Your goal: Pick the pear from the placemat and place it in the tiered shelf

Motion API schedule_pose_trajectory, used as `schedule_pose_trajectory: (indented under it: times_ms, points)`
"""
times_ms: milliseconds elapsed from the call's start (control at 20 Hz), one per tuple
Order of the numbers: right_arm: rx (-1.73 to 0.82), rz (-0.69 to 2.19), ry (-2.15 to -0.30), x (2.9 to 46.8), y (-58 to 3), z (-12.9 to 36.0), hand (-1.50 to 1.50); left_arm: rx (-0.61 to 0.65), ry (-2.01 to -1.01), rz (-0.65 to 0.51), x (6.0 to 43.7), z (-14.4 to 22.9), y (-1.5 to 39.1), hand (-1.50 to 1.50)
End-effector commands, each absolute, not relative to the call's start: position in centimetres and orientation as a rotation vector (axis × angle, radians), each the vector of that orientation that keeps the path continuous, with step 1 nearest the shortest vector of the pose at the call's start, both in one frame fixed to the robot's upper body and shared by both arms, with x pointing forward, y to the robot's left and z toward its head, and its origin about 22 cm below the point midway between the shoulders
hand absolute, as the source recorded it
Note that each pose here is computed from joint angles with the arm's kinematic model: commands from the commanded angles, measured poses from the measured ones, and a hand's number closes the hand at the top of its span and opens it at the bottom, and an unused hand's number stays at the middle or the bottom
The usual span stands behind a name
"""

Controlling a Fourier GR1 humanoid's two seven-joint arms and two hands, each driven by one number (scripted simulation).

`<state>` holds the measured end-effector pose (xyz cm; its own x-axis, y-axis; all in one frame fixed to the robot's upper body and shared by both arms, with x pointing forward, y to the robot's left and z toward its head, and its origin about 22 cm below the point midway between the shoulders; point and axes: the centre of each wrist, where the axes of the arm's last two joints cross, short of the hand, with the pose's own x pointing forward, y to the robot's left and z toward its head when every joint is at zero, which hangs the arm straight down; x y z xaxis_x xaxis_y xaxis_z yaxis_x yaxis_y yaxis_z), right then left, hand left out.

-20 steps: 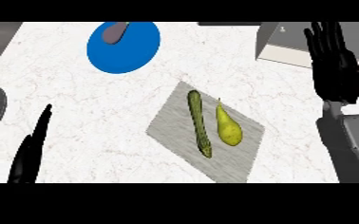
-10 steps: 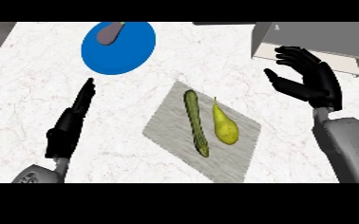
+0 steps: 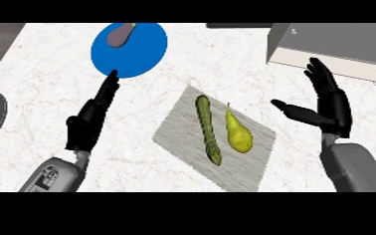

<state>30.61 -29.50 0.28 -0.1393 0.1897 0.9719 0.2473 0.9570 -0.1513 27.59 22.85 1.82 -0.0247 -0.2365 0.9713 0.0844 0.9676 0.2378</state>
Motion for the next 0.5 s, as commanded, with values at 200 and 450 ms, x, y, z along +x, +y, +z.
schedule_pose_trajectory:
  times_ms: [200,450]
  points:
    - [-0.254,0.4,-1.614,31.0,-28.7,5.8,-1.5,0.093,-1.565,-0.287,27.9,2.5,22.6,0.0]
    - [-0.271,0.529,-1.533,30.2,-25.6,10.8,-1.5,0.136,-1.568,-0.254,29.0,-0.3,21.7,0.0]
